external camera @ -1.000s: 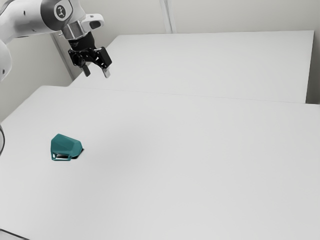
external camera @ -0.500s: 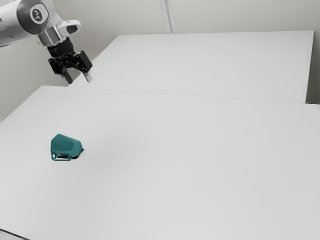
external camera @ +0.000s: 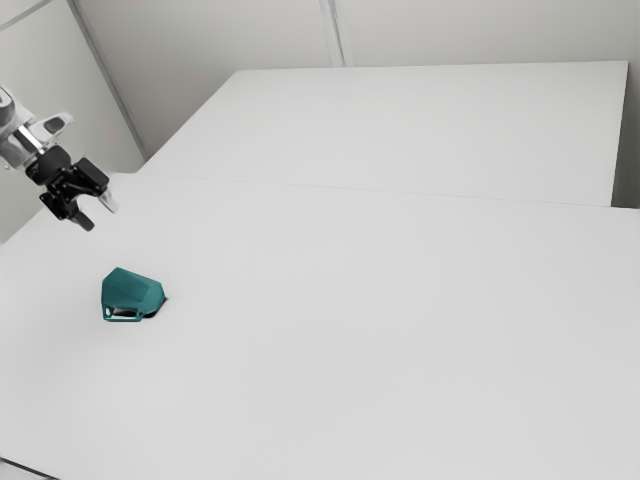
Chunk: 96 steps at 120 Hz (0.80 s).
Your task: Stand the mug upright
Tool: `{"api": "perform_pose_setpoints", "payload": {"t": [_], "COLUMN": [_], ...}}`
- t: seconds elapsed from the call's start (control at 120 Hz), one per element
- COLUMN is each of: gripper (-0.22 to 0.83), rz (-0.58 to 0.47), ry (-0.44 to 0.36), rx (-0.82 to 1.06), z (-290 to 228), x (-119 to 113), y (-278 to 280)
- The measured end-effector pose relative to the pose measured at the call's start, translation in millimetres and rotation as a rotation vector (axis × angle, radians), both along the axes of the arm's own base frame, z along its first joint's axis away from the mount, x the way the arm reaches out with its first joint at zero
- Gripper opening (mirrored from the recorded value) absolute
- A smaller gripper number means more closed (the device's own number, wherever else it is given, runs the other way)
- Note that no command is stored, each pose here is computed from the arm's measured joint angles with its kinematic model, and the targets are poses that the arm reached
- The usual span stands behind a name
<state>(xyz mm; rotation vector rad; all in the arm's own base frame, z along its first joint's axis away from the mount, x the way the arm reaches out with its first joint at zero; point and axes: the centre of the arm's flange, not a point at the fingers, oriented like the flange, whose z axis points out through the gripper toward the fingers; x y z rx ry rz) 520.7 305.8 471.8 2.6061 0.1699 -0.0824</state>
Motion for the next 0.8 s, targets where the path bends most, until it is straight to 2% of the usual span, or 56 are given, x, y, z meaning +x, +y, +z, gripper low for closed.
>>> {"api": "perform_pose_setpoints", "payload": {"t": [0.175,0.317,0.467,0.6,0.8], "gripper": [0.62,0.62,0.61,0.61,0.62], "rz": [0.002,-0.006,-0.005,0.015,0.026], "ry": [-0.011,-0.064,-0.126,-0.167,-0.217], "rx": [-0.067,-0.097,-0.153,-0.214,-0.273], "z": [-55.3,-90.7,-130.7,-164.3,-182.9], "x": [-12.0,-8.1,4.1,5.4,0.9], "y": [50.2,74.3,84.7,91.4,95.1]}}
